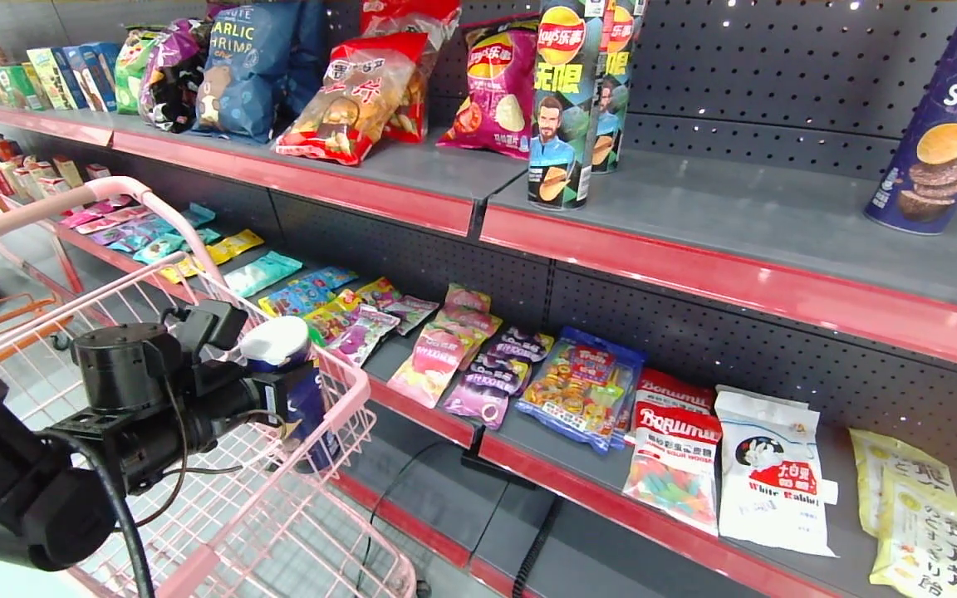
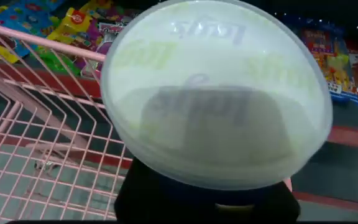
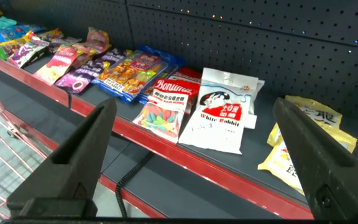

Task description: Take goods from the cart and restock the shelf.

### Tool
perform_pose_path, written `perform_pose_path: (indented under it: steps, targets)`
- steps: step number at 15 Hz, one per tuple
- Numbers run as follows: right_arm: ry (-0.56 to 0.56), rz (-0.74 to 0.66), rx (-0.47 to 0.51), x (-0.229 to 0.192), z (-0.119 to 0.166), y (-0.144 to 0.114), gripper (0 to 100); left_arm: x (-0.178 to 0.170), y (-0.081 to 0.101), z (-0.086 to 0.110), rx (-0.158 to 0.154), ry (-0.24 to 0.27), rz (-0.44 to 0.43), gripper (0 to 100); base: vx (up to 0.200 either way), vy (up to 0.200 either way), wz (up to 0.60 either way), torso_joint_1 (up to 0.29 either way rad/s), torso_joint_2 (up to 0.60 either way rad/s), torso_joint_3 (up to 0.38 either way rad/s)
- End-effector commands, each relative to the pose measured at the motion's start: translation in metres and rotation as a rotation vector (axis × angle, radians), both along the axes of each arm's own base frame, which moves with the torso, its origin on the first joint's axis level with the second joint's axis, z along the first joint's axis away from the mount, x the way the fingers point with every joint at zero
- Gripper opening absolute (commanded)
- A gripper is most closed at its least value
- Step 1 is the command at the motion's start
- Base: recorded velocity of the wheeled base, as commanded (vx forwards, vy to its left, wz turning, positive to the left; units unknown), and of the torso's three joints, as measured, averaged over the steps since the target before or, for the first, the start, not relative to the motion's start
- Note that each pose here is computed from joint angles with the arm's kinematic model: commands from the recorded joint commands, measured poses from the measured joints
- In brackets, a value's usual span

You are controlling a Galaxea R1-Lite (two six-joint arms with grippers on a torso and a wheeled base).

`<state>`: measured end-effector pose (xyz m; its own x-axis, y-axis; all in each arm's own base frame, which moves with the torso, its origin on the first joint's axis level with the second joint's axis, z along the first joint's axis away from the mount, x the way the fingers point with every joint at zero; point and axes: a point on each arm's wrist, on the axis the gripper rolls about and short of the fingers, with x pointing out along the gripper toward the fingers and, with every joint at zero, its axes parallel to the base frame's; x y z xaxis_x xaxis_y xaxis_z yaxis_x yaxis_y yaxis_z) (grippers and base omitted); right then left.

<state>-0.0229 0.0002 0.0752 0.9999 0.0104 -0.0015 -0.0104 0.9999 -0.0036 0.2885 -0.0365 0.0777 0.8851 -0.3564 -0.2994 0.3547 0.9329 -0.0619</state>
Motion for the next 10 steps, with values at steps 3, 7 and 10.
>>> perform_pose_path:
  steps: [3, 7, 10]
  targets:
    - [0.0, 0.0, -0.001, 0.0, 0.0, 0.0, 100, -0.019, 0.006, 0.031, -0.003, -0.014, 0.014, 0, 0.0, 0.0, 0.0, 0.0, 0.0, 0.0]
    - [0.0, 0.0, -0.001, 0.0, 0.0, 0.0, 100, -0.066, 0.014, 0.127, -0.027, -0.062, 0.031, 0, 0.0, 0.0, 0.0, 0.0, 0.0, 0.0]
    - [0.0, 0.002, 0.001, 0.0, 0.0, 0.0, 100, -0.124, 0.019, 0.179, -0.044, -0.173, 0.039, 0, 0.0, 0.0, 0.0, 0.0, 0.0, 0.0]
